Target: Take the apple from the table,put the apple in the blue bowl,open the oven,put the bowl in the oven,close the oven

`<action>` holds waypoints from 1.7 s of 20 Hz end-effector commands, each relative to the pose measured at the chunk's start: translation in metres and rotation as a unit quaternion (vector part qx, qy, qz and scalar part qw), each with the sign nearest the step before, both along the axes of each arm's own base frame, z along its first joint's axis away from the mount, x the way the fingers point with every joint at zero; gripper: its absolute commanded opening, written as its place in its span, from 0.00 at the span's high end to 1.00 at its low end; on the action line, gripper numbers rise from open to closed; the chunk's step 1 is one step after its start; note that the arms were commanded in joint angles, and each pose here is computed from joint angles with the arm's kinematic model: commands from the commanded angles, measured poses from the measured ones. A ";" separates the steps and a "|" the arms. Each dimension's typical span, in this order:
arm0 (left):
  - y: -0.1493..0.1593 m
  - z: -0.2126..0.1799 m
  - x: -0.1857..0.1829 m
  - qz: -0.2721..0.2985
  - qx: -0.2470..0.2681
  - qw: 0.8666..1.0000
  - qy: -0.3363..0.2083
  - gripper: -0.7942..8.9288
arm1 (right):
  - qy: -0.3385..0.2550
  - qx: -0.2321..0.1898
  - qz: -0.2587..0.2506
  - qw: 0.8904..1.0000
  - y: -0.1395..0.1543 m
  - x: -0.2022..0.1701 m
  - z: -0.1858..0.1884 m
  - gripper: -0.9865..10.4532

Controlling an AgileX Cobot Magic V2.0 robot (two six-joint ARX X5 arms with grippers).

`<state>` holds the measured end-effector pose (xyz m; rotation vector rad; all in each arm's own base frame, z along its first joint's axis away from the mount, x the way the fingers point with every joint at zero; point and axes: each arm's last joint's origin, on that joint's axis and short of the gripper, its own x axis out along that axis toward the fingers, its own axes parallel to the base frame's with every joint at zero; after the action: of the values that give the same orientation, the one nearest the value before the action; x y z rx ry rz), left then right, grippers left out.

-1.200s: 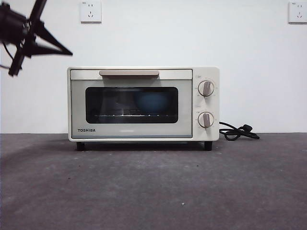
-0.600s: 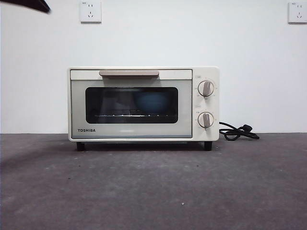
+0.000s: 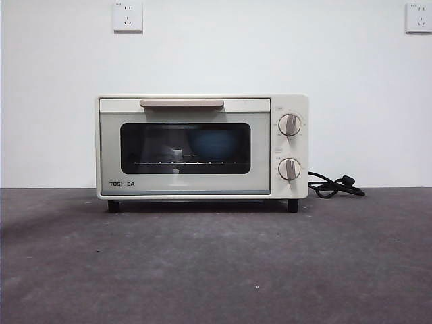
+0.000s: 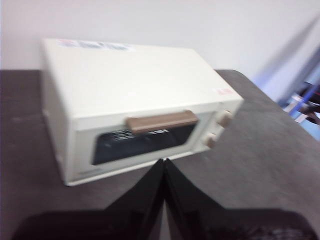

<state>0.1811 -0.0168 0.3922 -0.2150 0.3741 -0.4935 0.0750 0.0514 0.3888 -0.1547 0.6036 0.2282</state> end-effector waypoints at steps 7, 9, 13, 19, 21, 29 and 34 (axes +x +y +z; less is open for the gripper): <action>0.006 -0.077 -0.062 0.066 0.136 0.965 -0.215 0.92 | 0.035 -0.030 -0.004 0.999 -0.003 -0.003 -0.008 0.91; 0.007 -0.124 -0.069 0.088 0.128 0.965 -0.209 0.92 | 0.041 -0.036 -0.004 0.998 -0.004 -0.004 -0.009 0.91; 0.012 -0.193 -0.078 0.173 0.100 0.967 -0.159 0.92 | 0.042 -0.036 -0.004 0.998 -0.004 -0.004 -0.010 0.91; 0.014 -0.229 -0.082 0.204 0.082 0.962 -0.164 0.92 | 0.042 -0.036 -0.004 0.998 -0.004 -0.004 -0.010 0.91; 0.014 -0.233 -0.083 0.206 0.094 0.962 -0.154 0.92 | 0.042 -0.037 -0.004 0.998 -0.004 -0.004 -0.010 0.91; 0.015 -0.243 -0.085 0.211 0.138 0.961 -0.111 0.92 | 0.042 -0.036 -0.004 0.998 -0.004 -0.004 -0.010 0.91; 0.015 -0.243 -0.084 0.210 0.139 0.962 -0.106 0.92 | 0.042 -0.036 -0.004 0.998 -0.004 -0.004 -0.010 0.91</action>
<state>0.0964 -0.0019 0.1516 0.0245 0.1736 -0.0422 0.0701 0.0470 0.3813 -0.2168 0.6926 0.2136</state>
